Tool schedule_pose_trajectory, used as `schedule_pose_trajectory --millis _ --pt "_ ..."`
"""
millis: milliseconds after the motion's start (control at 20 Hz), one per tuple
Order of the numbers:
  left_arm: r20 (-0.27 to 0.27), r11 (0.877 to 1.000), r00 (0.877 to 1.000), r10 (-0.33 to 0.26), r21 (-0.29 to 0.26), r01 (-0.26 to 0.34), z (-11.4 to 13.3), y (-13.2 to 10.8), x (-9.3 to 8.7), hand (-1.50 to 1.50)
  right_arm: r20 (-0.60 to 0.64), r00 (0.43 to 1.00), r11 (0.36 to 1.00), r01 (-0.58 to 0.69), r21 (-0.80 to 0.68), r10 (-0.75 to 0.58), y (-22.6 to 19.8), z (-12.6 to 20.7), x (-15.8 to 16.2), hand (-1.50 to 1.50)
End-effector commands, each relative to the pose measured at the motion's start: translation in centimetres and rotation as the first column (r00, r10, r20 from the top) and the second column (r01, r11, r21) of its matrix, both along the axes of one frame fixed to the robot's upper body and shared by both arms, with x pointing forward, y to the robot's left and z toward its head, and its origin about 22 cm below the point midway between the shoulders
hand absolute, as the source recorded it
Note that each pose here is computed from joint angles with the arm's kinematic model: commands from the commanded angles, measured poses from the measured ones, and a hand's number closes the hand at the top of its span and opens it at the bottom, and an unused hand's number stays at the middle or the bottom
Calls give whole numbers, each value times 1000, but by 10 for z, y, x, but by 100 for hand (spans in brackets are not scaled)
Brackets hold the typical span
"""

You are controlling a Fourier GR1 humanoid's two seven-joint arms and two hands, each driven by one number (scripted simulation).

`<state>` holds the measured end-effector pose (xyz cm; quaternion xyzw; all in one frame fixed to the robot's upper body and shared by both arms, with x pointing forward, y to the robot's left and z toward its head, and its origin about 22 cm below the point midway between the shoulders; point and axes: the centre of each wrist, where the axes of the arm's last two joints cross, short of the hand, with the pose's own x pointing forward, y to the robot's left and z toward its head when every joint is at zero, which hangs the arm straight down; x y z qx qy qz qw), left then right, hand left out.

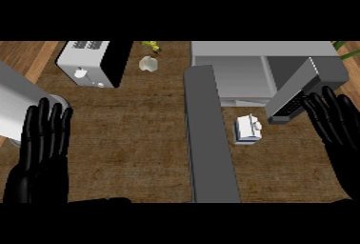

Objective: Pick up the milk, place it into the microwave and close the microwave

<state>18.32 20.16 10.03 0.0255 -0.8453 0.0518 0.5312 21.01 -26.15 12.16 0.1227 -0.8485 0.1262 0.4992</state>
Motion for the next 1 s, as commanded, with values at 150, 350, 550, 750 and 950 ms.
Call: schedule_pose_trajectory --millis 150,350,550,750,950 --pt "-13 999 1000 23 -48 -24 -13 11 -42 -150 -21 999 999 -40 4 40 -14 -3 -25 -150" --pt "-32 998 999 5 -65 -7 -10 9 -80 -150 -42 999 999 -6 -32 4 -8 -8 -34 -150" --pt "-39 999 999 15 -42 -17 -14 40 -95 -150 -11 1000 996 15 -92 -16 -11 -25 -35 -150" --pt "-36 999 999 27 -22 -28 -21 22 -116 -150 -9 999 995 51 -89 -52 -13 -32 -33 -150" --pt "-19 999 999 27 -42 -27 -14 37 -122 -150 -23 999 994 47 -100 -49 -5 -52 -33 -150"
